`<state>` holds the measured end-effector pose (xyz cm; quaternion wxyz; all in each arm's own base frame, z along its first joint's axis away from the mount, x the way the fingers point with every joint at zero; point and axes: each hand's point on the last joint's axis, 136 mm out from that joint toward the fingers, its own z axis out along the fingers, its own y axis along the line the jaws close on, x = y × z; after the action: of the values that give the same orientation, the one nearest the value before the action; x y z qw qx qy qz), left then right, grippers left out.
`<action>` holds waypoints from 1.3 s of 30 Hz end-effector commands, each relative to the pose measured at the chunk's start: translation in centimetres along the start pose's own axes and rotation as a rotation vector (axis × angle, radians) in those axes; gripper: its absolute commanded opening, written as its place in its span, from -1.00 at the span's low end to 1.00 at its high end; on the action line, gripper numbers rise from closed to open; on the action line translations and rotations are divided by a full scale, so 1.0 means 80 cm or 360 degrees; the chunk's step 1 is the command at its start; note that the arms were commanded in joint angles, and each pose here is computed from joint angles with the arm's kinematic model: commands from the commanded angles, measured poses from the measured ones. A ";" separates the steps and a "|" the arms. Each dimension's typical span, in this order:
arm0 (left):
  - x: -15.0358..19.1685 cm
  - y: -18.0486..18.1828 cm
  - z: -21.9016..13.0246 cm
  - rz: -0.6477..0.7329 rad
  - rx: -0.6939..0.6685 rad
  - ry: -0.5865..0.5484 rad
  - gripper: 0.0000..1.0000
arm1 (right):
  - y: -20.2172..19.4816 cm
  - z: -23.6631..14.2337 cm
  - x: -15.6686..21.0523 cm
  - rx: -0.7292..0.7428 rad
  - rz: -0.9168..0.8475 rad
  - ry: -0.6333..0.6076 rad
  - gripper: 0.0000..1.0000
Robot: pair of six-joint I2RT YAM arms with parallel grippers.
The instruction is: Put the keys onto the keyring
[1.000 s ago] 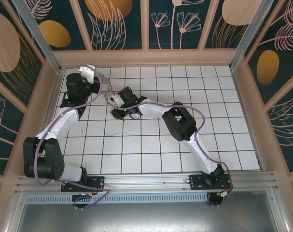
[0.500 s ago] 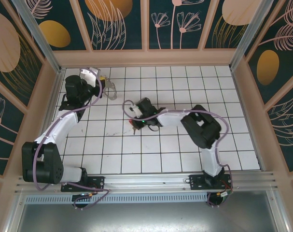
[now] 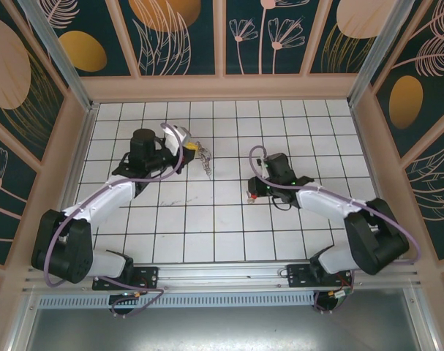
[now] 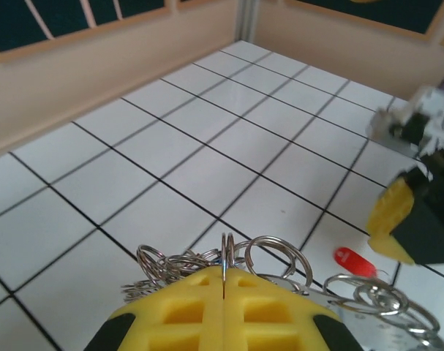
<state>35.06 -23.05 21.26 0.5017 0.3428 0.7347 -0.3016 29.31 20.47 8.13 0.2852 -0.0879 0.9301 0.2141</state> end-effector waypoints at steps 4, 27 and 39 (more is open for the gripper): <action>-0.015 -0.024 -0.010 0.0085 0.0071 -0.0124 -1.00 | -0.024 -0.027 -0.018 -0.0033 0.0461 -0.0028 -0.08; 0.048 -0.111 0.040 0.0095 0.0476 0.0062 -1.00 | -0.017 0.010 0.075 0.0098 0.0852 0.0342 -0.49; 0.048 -0.111 0.044 0.0090 0.0487 0.0072 -1.00 | -0.015 0.022 0.067 0.0091 0.0861 0.0341 -0.50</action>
<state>28.60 -29.45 15.85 0.4119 0.4256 0.7100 -0.3809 24.91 19.32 2.25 0.1017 0.1435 0.9564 0.2332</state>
